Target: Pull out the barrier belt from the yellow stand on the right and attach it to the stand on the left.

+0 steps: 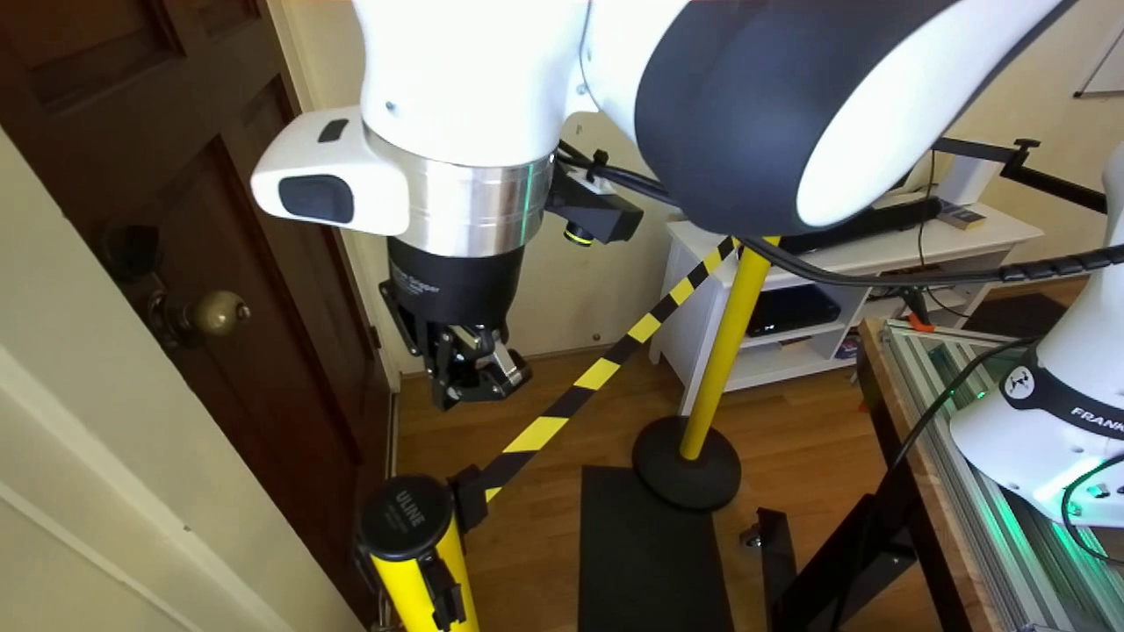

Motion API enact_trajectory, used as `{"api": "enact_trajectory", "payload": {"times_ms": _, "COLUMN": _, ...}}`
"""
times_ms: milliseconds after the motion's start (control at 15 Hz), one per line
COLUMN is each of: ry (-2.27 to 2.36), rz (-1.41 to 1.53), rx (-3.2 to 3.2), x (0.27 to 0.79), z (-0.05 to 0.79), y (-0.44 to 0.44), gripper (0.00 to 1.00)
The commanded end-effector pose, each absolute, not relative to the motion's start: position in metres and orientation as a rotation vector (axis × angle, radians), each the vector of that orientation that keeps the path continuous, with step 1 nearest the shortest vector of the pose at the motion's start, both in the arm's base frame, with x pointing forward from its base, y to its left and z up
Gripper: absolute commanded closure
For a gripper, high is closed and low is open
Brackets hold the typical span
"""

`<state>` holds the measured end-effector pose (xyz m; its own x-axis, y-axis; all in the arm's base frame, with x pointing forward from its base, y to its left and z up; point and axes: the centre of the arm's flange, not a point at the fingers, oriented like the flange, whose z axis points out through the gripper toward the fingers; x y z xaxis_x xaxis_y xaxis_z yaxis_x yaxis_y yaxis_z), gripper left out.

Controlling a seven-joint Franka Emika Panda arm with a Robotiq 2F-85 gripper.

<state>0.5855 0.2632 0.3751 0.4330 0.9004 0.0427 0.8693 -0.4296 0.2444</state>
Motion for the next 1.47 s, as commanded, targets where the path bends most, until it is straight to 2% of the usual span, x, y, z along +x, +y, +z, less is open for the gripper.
{"api": "enact_trajectory", "payload": {"times_ms": 0, "ry": 1.610, "rz": 0.365, "rx": 2.540, "x": 0.595, "z": 0.368, "y": 0.267, "gripper": 1.00}}
{"api": "enact_trajectory", "payload": {"times_ms": 667, "ry": 1.748, "rz": 0.371, "rx": 2.663, "x": 0.584, "z": 0.375, "y": 0.271, "gripper": 1.00}}
{"api": "enact_trajectory", "payload": {"times_ms": 1400, "ry": 1.734, "rz": 0.195, "rx": 2.717, "x": 0.578, "z": 0.364, "y": 0.267, "gripper": 1.00}}
